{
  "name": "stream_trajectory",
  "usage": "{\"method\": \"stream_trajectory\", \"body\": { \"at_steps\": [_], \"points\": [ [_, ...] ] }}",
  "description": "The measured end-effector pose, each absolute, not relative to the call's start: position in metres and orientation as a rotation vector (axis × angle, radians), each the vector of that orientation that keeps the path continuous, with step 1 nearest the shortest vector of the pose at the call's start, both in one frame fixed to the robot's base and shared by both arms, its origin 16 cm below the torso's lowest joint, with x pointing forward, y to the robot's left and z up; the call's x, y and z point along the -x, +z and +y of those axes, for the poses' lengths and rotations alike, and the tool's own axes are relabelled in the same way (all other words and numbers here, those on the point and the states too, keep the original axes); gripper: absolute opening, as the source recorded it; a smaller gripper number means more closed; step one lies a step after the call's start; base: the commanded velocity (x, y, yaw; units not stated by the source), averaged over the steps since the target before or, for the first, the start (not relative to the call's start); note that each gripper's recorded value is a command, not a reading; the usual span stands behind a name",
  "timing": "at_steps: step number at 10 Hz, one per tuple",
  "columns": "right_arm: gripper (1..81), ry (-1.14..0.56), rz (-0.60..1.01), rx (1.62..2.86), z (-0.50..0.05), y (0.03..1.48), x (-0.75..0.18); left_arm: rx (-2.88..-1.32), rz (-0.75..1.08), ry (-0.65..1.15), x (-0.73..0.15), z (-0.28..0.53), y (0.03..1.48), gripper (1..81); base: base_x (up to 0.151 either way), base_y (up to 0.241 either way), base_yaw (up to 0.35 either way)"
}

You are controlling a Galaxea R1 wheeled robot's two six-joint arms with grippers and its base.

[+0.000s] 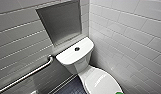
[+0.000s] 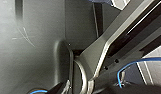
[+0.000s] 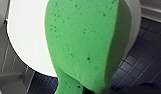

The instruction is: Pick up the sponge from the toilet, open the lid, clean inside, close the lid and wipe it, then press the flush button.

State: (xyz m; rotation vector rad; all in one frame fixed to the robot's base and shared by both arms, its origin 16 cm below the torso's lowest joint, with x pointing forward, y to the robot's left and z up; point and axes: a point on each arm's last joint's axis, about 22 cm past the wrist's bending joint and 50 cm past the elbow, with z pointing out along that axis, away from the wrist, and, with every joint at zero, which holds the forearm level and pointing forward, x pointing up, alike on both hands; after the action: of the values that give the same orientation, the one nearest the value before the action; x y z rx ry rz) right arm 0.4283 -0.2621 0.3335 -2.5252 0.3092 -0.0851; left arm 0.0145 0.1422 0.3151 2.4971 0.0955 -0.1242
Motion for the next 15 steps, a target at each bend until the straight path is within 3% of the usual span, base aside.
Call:
{"method": "stream_trajectory", "body": {
  "at_steps": [2, 6, 11, 15],
  "points": [
    [1.0, -0.055, 0.386, 2.578, -0.306, 0.333, -0.373, -2.497, 0.095, -0.122, -0.015, 0.143, 0.315, 81.1, 0.000, 0.000, 0.000],
    [1.0, 0.025, 0.488, 2.574, -0.317, 0.347, -0.288, -2.496, 0.094, -0.120, -0.015, 0.143, 0.315, 81.1, 0.000, 0.000, 0.000],
    [1.0, -0.055, 0.449, 2.380, -0.258, 0.424, -0.345, -2.496, 0.095, -0.119, -0.016, 0.143, 0.315, 81.1, 0.000, 0.000, 0.000],
    [1.0, -0.134, 0.288, 2.281, -0.203, 0.447, -0.436, -2.493, 0.095, -0.117, -0.017, 0.141, 0.315, 81.1, 0.000, 0.000, 0.000]
  ]
}}
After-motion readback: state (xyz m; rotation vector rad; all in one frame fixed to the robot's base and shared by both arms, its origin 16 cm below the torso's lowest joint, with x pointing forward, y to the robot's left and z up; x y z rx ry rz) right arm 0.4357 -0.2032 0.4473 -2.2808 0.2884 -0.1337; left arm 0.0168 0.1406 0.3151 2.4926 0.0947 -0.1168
